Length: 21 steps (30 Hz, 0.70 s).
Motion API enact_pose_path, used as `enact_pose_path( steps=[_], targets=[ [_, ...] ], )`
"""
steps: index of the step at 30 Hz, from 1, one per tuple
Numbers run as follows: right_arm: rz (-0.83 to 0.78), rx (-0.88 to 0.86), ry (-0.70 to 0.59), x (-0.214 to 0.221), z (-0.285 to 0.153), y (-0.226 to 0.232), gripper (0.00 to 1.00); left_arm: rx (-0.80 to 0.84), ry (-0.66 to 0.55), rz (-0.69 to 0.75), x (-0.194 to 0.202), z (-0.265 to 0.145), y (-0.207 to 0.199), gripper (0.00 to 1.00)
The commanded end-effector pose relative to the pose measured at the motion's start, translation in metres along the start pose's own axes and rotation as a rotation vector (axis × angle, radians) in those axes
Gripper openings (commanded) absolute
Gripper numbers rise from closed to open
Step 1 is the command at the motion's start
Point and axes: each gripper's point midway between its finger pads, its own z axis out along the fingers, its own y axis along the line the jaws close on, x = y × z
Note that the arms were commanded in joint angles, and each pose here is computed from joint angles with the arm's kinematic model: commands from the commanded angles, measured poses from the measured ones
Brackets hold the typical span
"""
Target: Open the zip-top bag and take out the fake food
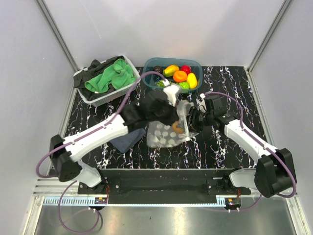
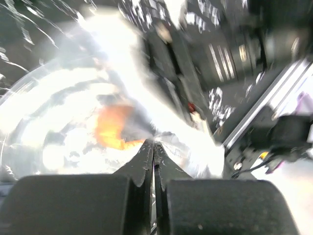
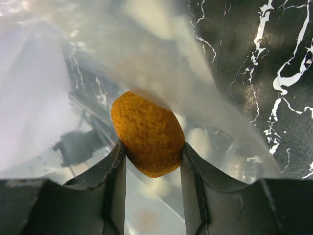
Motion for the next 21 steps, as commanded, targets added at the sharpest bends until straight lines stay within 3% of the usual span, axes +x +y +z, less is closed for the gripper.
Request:
enact_pose_path(
  steps=[1, 9, 13, 17, 21],
  targets=[
    [-0.116, -0.032, -0.032, -0.007, -0.013, 0.018, 0.0, 0.124, -0.069, -0.051, -0.029, -0.025, -0.012, 0.0],
    [-0.152, 0.079, -0.149, -0.047, -0.046, 0.037, 0.0, 0.173, -0.016, -0.055, -0.009, -0.018, -0.01, 0.0],
    [-0.187, 0.154, -0.181, -0.06, -0.062, 0.038, 0.0, 0.152, -0.028, -0.055, -0.012, -0.017, -0.006, 0.11],
    [-0.21, 0.188, -0.306, -0.105, -0.096, 0.048, 0.0, 0.136, -0.028, -0.067, -0.011, -0.02, -0.002, 0.13],
    [-0.205, 0.188, -0.348, -0.152, -0.092, 0.049, 0.0, 0.116, -0.023, -0.086, -0.007, -0.024, 0.006, 0.13]
  ],
)
